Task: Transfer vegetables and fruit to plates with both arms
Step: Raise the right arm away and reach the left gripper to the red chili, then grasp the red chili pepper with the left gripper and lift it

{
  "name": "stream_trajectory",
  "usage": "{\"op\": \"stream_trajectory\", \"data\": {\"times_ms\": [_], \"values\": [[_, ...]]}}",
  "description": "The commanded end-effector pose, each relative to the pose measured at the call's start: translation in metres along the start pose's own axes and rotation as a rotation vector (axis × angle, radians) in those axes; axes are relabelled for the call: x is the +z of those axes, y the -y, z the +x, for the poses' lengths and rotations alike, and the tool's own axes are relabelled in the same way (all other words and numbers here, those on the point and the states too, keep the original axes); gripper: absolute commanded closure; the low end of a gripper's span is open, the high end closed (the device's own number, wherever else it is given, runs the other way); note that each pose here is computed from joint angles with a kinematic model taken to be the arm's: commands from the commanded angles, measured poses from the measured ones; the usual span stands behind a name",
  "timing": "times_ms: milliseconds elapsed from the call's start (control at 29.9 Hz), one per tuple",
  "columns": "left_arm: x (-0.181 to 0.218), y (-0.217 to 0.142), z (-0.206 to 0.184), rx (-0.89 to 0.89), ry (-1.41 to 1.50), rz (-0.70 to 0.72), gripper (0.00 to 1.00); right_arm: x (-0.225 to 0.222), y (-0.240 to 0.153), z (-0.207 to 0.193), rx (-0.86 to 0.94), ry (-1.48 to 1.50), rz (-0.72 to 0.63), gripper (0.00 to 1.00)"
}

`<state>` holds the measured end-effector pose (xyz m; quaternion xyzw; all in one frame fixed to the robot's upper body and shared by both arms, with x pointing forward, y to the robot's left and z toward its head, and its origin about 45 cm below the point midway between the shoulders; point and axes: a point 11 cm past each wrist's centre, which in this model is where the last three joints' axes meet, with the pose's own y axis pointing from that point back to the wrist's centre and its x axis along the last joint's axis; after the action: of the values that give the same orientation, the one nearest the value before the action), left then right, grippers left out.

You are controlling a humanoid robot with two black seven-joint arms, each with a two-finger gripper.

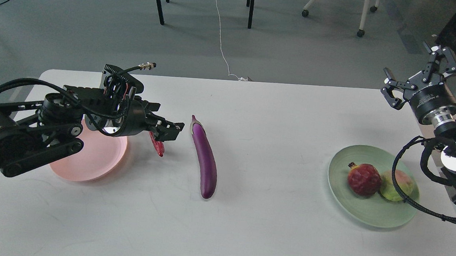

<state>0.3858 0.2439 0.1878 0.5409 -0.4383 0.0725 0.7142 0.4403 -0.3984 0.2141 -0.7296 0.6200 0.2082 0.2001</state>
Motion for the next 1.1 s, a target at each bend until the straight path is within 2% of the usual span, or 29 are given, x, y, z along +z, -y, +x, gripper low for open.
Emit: {"op": "stream_trajectory", "data": {"times_ms": [0,368,602,703,1037,1071], "values": [[-0.006,0.011,-0.015,-0.035,-0.03,0.028,0.1,0.008,-0.002,-0.004,-0.015,0.014,-0.015,0.01],[-0.02,0.044,-0.032,-0.065,-0.253,0.082,0.11,0.015,-0.002,-0.012,-0.04,0.013,-0.038,0.01],[-0.024,0.05,-0.048,-0.091,-0.279,0.105,0.12,0.015,-0.002,-0.013,-0.045,0.009,-0.041,0.01],[-0.024,0.05,-0.05,-0.093,-0.28,0.102,0.22,0.016,-0.002,-0.013,-0.047,0.008,-0.044,0.01],[-0.023,0.05,-0.051,-0.096,-0.268,0.094,0.8,0.016,-0.002,-0.012,-0.042,0.006,-0.043,0.01],[-0.023,0.05,-0.051,-0.096,-0.268,0.094,0.83,0.015,-0.002,-0.012,-0.042,0.007,-0.04,0.01]]}}
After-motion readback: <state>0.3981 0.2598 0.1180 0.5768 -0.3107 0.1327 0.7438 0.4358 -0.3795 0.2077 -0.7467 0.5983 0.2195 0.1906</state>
